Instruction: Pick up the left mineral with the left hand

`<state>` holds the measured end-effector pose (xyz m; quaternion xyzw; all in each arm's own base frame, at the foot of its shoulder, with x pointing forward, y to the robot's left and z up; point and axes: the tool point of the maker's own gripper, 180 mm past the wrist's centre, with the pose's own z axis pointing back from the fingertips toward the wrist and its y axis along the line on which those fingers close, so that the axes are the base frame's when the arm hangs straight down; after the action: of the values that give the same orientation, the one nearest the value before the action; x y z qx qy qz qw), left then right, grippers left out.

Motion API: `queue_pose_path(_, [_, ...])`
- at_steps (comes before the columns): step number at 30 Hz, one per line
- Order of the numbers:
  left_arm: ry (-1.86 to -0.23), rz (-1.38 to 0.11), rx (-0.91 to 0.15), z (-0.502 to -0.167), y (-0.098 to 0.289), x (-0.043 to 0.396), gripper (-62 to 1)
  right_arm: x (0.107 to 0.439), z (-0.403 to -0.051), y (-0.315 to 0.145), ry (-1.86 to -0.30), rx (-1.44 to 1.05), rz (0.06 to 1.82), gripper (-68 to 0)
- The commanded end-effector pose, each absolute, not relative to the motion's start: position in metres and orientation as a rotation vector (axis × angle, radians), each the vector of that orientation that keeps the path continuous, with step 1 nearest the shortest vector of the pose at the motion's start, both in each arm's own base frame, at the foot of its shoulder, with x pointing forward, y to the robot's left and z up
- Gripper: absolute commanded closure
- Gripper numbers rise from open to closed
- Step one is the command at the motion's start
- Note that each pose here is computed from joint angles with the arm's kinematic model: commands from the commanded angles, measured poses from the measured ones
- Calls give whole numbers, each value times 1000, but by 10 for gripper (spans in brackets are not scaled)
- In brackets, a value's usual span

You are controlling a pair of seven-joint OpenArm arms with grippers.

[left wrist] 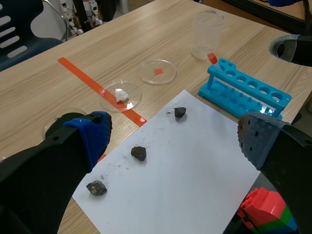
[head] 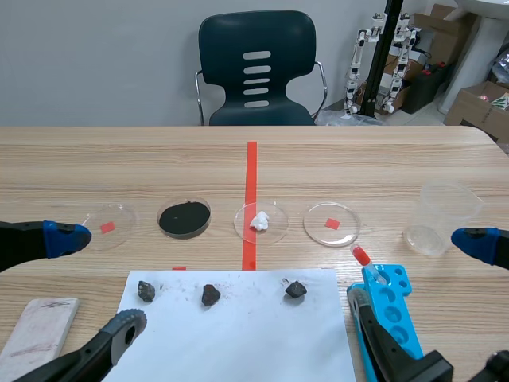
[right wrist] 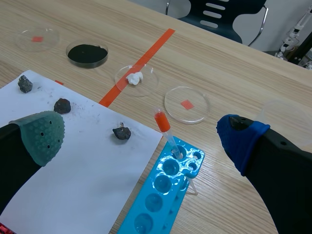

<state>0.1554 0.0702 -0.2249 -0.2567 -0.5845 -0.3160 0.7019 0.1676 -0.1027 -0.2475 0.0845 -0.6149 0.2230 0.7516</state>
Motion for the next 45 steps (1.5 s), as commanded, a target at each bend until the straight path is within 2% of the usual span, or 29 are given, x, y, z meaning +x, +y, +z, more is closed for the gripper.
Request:
queue_pose_path(1, [-1329, -691, -580, -218, 70, 158, -542, 171, -241, -102, -1371, 190, 490, -679])
queue_pose_path(35, [-1272, -702, -558, -229, 70, 157, -542, 171, -241, -102, -1371, 190, 490, -679])
queue_pose_path(40, [-1157, -737, -505, -250, 67, 167, -542, 171, -241, -102, -1371, 190, 490, -679])
queue_pose_path(45, [-1084, -609, -426, -262, 72, 196, -542, 171, -241, -102, -1371, 190, 490, -679])
